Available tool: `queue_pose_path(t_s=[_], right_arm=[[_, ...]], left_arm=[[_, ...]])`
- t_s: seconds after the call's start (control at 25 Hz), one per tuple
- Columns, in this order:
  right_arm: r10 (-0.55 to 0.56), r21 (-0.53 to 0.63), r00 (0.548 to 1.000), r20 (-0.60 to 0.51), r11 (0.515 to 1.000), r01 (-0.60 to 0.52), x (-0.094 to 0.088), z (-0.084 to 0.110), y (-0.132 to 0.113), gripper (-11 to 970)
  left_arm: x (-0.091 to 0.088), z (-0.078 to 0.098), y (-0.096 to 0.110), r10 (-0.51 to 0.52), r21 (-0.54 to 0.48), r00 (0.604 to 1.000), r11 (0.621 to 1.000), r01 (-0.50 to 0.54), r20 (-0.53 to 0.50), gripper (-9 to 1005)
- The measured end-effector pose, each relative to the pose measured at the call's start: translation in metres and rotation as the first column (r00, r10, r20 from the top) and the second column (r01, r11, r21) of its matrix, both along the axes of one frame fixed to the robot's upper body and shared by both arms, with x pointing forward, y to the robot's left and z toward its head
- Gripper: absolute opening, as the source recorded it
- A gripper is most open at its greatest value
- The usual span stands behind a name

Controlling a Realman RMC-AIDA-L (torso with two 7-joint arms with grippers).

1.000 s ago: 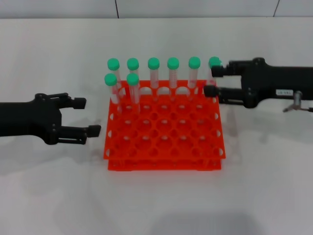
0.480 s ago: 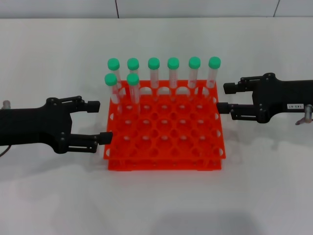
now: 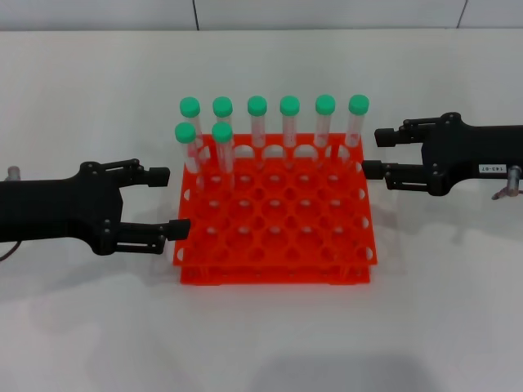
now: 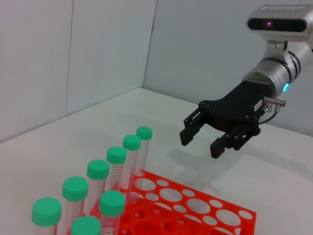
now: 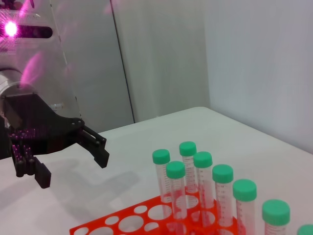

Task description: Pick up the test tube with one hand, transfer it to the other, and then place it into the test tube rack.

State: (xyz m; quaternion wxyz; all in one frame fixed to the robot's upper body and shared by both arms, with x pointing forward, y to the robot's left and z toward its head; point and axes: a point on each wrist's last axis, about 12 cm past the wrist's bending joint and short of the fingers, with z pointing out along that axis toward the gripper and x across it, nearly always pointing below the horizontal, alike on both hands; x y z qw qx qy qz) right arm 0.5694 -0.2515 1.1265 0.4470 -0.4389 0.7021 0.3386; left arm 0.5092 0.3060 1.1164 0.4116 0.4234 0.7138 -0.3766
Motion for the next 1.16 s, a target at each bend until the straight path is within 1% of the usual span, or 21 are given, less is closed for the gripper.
queue_pose_path(t_s=[1.16], right_arm=[[-0.019,0.021,1.0,0.003,1.0,0.019,-0.0004,-0.0009,0.0008,546]], left_arm=[[-0.0014,-0.0005,0.0015,0.002,0.0,1.0,1.0,-0.002,0.0,888]])
